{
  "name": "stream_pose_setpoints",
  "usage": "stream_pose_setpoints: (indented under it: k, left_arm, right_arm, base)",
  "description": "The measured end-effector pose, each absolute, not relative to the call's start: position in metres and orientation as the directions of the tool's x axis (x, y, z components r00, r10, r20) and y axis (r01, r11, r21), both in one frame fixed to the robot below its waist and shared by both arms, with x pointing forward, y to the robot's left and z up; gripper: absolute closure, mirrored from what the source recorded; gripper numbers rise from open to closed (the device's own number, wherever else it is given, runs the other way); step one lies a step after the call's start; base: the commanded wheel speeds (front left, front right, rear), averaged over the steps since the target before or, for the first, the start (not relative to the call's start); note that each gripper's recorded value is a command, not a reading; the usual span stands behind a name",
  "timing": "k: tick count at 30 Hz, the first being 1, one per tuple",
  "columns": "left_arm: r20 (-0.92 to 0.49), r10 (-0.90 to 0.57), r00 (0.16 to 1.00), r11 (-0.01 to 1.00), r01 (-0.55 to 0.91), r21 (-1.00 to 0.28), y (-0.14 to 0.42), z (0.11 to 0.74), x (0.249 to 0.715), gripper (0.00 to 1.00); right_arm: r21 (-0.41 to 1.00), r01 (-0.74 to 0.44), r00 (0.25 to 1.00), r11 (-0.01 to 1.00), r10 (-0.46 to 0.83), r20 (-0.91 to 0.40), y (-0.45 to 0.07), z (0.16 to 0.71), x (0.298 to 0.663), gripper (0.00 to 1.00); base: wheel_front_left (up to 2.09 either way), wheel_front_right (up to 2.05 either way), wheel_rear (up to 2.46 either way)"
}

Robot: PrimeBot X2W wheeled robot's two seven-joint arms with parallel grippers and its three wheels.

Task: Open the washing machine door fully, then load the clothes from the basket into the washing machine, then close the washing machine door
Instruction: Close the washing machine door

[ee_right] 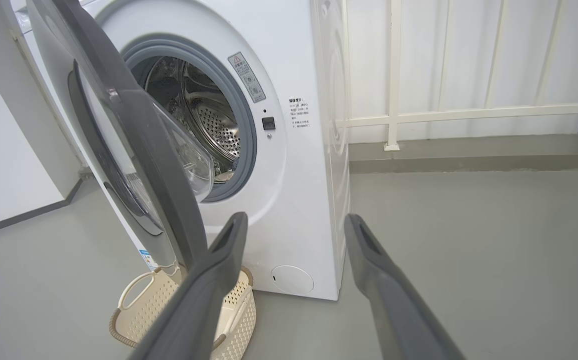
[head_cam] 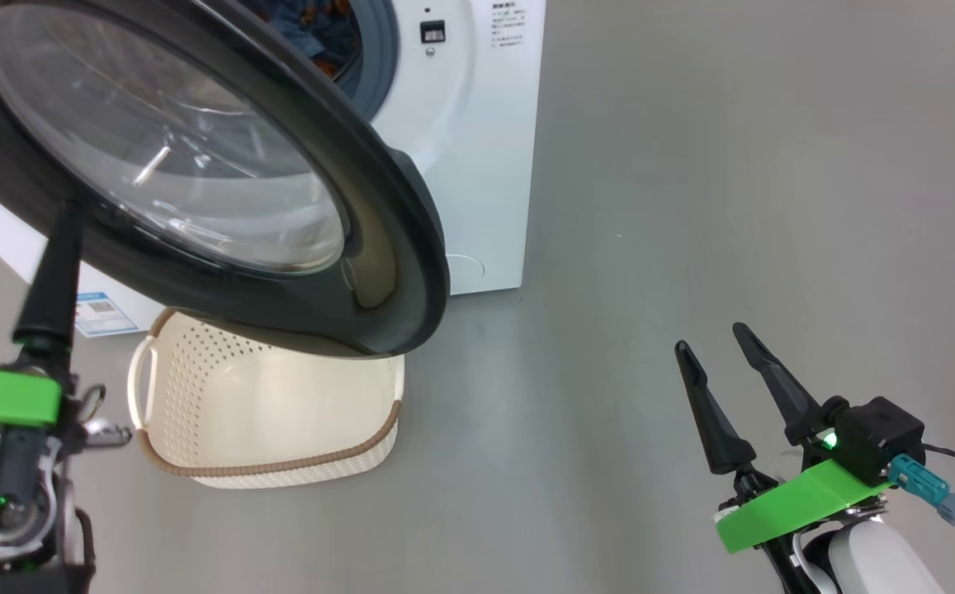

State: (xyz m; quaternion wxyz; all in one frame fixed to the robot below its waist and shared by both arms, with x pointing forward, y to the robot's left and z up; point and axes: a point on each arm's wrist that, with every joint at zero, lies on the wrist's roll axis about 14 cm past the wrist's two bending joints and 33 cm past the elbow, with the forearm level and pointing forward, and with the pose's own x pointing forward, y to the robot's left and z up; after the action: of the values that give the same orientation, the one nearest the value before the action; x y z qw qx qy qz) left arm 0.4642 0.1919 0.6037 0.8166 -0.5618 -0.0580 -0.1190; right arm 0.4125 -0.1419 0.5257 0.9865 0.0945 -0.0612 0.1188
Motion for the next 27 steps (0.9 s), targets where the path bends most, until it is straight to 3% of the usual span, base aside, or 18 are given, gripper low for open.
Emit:
stream_pose_setpoints:
  k: [7, 12, 19, 27]
  left_arm:
    - [0.25, -0.113, 0.962, 0.63, 0.263, -0.731, 0.19, 0.599, 0.45, 0.0]
    - [0.253, -0.13, 0.959, 0.83, 0.245, -0.501, 0.197, 0.583, 0.441, 0.0]
    - [0.229, -0.143, 0.963, 0.935, 0.207, -0.287, 0.203, 0.571, 0.44, 0.0]
    - [0.211, -0.12, 0.97, 0.981, 0.148, -0.125, 0.21, 0.56, 0.429, 0.0]
  right_arm:
    - [0.168, -0.254, 0.962, 0.953, 0.232, 0.143, -0.14, 0.526, 0.409, 0.0]
    - [0.164, -0.257, 0.961, 0.952, 0.233, 0.152, -0.14, 0.53, 0.407, 0.0]
    - [0.165, -0.256, 0.961, 0.953, 0.232, 0.152, -0.14, 0.53, 0.403, 0.0]
    - [0.169, -0.25, 0.963, 0.953, 0.228, 0.142, -0.142, 0.526, 0.402, 0.0]
  base:
    - [0.0, 0.0, 0.0]
    - [0.0, 0.0, 0.0]
    - [0.0, 0.0, 0.0]
    - [0.0, 0.0, 0.0]
